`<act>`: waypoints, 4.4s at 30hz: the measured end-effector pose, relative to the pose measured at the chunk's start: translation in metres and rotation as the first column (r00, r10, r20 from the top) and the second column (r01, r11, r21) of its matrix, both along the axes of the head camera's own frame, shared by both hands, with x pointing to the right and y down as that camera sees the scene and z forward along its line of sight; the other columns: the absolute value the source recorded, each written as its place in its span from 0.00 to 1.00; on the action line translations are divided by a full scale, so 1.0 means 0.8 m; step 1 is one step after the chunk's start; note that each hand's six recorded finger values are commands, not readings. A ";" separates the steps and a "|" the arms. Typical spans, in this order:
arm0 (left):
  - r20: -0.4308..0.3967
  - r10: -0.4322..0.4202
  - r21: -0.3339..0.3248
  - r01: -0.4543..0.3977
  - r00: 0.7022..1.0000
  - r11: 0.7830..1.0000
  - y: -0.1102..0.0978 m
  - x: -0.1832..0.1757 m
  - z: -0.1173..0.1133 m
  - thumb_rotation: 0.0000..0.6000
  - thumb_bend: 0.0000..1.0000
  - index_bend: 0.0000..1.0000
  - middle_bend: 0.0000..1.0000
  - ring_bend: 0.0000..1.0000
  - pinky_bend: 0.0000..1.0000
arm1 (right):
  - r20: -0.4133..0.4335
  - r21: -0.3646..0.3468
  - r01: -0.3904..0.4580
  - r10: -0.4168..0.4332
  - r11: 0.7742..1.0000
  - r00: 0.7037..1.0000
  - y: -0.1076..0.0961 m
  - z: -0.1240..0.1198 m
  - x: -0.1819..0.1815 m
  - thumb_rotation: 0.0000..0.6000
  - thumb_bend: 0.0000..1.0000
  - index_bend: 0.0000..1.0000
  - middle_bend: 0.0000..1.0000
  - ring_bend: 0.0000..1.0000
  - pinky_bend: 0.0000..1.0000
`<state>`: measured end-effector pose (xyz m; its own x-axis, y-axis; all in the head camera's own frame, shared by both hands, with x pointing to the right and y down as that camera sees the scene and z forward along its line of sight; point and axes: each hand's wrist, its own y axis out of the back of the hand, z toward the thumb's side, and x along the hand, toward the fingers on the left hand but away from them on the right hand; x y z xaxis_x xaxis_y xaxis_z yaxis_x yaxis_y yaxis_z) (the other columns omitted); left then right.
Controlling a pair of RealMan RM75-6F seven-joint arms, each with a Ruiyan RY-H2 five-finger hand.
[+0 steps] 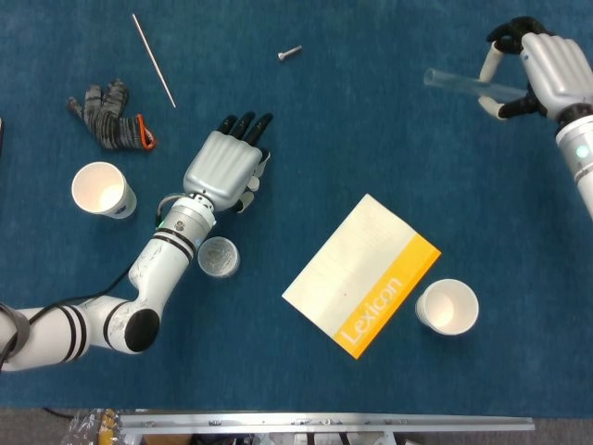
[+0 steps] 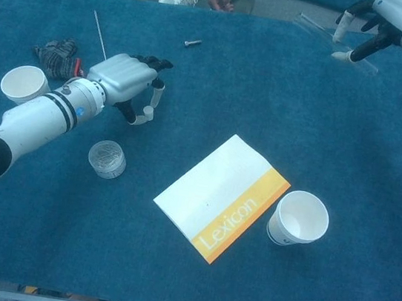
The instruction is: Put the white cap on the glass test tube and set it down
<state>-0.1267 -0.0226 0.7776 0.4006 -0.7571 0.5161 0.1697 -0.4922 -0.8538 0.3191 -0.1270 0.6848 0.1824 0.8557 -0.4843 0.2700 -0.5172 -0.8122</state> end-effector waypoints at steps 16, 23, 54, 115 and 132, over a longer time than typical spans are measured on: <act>-0.007 -0.003 -0.005 0.003 1.000 1.000 0.000 0.002 0.002 1.00 0.28 0.49 0.05 0.00 0.00 | 0.001 -0.003 -0.004 0.004 1.000 1.000 0.000 0.002 0.002 1.00 0.25 0.66 0.28 0.12 0.23; -0.028 -0.009 -0.005 0.009 1.000 1.000 -0.001 0.004 0.001 1.00 0.28 0.52 0.08 0.00 0.00 | 0.001 -0.006 -0.010 0.010 1.000 1.000 0.000 0.003 0.004 1.00 0.25 0.66 0.28 0.12 0.23; -0.389 -0.245 -0.167 0.194 0.888 0.967 -0.002 -0.062 -0.138 1.00 0.29 0.53 0.11 0.00 0.00 | 0.084 -0.033 0.113 -0.110 0.993 0.990 0.040 -0.003 -0.040 1.00 0.25 0.66 0.28 0.12 0.23; -0.477 -0.402 -0.299 0.285 0.782 0.911 -0.031 -0.081 -0.219 1.00 0.29 0.52 0.10 0.00 0.00 | 0.489 -0.189 0.154 -0.043 0.970 0.871 0.109 0.056 -0.243 1.00 0.25 0.66 0.28 0.12 0.23; -0.472 -0.410 -0.302 0.293 0.781 0.907 -0.029 -0.086 -0.222 1.00 0.29 0.52 0.10 0.00 0.00 | 0.493 -0.192 0.158 -0.044 0.969 0.869 0.111 0.060 -0.271 1.00 0.25 0.66 0.28 0.12 0.23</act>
<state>-0.1954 -0.0454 0.6004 0.3753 -0.8006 0.4671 -0.4830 -0.5990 -0.6387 0.1024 -0.0380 0.7331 0.5212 0.7020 -0.4853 0.5335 -0.7119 -0.4568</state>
